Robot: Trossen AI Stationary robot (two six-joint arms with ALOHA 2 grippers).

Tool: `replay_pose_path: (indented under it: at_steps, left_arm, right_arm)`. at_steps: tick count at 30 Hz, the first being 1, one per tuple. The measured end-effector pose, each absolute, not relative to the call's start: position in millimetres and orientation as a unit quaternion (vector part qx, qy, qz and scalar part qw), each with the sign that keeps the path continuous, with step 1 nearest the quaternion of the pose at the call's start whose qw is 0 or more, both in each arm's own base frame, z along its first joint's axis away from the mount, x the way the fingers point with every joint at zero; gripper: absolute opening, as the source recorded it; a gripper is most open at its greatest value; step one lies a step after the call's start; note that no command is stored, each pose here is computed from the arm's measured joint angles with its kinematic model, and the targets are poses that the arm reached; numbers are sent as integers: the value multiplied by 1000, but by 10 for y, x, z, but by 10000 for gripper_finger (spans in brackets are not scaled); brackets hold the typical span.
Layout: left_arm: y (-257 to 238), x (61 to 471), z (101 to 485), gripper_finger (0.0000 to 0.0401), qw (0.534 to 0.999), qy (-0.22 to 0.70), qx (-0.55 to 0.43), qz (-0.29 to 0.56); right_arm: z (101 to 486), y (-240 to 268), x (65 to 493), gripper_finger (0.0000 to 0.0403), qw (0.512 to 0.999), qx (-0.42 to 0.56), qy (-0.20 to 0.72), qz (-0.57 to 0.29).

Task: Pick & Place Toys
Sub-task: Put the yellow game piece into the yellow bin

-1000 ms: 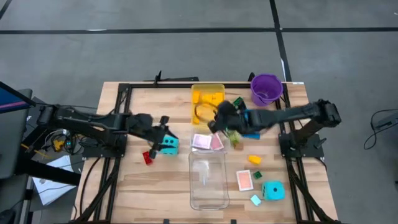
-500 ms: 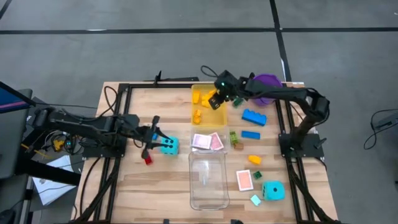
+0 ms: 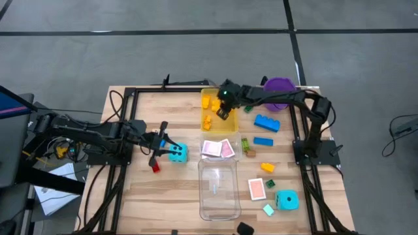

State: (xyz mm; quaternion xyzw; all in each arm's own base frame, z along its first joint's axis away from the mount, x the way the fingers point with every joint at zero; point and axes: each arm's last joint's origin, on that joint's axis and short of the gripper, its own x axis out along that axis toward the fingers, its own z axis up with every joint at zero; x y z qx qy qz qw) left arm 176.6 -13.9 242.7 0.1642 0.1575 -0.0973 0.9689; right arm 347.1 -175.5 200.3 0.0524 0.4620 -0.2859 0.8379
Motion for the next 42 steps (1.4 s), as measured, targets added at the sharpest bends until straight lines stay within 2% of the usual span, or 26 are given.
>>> replay_pose_path:
  at_steps: [7, 11, 19, 23, 32, 34, 39, 42]
  left_arm:
    - [-139, 1767, 2428, 108, 969, 157, 165, -97]
    - [-139, 1767, 2428, 108, 969, 157, 164, -97]
    - [-139, 1769, 2435, 108, 970, 154, 163, -97]
    - [-139, 1769, 2435, 108, 970, 154, 163, -96]
    - [-137, 1766, 2383, 108, 969, 156, 163, -96]
    - [-137, 1769, 2387, 108, 970, 151, 163, -96]
    - [-137, 1771, 2388, 108, 971, 148, 164, -95]
    - [-137, 1770, 2387, 108, 971, 148, 164, -95]
  right_arm:
    - [2022, -1552, 3545, 127, 799, -74, 487, -345]
    - [1997, -1483, 3579, 127, 789, -104, 496, -346]
    - [1784, -1517, 3580, 127, 731, -178, 552, -359]
    - [1693, -1532, 3606, 127, 723, -196, 565, -346]
    - [1601, -1564, 3620, 127, 694, -219, 573, -376]
    - [1614, -1564, 3624, 151, 691, -224, 570, -385]
    - [1620, -1567, 3621, 256, 688, -225, 569, -390]
    - [1620, -1569, 3620, 289, 688, -225, 569, -390]
